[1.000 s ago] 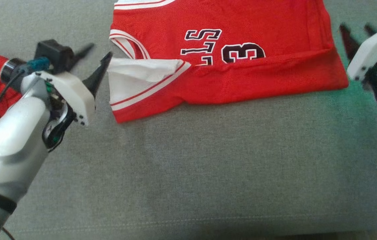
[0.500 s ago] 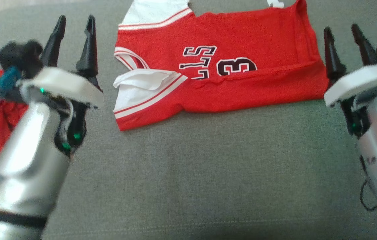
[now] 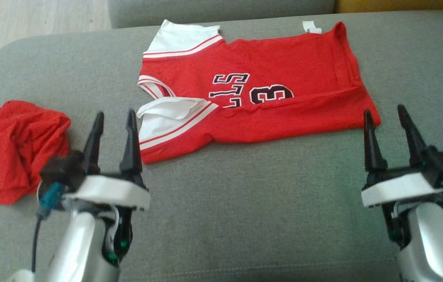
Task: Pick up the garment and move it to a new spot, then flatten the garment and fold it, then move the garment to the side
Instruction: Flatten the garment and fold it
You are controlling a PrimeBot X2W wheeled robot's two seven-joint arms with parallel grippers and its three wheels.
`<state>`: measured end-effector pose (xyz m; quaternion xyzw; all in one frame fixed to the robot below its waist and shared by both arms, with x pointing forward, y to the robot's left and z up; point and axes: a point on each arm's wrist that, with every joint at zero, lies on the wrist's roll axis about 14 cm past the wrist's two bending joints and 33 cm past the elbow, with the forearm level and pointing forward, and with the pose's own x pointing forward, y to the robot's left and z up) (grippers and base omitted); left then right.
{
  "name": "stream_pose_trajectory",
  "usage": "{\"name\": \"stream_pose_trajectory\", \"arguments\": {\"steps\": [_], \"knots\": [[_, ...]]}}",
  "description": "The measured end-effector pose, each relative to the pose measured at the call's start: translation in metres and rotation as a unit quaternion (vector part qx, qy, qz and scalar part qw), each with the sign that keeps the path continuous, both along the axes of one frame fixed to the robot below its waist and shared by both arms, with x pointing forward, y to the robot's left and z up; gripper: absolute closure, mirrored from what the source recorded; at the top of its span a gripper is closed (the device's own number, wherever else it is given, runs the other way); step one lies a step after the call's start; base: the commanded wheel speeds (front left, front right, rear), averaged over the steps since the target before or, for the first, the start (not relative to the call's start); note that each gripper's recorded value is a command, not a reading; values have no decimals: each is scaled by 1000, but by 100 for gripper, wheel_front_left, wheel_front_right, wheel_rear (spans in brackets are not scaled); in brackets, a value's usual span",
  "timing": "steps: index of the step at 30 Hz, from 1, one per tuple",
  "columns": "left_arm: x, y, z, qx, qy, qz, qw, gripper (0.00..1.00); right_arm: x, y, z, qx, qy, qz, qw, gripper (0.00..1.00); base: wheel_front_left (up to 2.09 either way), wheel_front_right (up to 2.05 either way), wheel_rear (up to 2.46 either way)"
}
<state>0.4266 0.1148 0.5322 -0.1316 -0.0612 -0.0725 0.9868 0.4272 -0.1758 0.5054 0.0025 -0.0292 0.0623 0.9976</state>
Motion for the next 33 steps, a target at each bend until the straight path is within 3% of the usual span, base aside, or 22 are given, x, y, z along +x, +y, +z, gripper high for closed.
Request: {"name": "stream_pose_trajectory", "arguments": {"steps": [12,20,33], "knots": [[-4,0,-54,33,73,0,997,0,-9,-7,-3,-8,-1,-23,1000,0,0,0,0],[-2,-15,-115,76,163,-34,983,0,-5,-18,-8,-14,3,-38,999,0,0,0,0],[14,-29,-163,138,237,-74,959,0,1,-35,-7,-19,0,-61,998,0,0,0,0]]}}
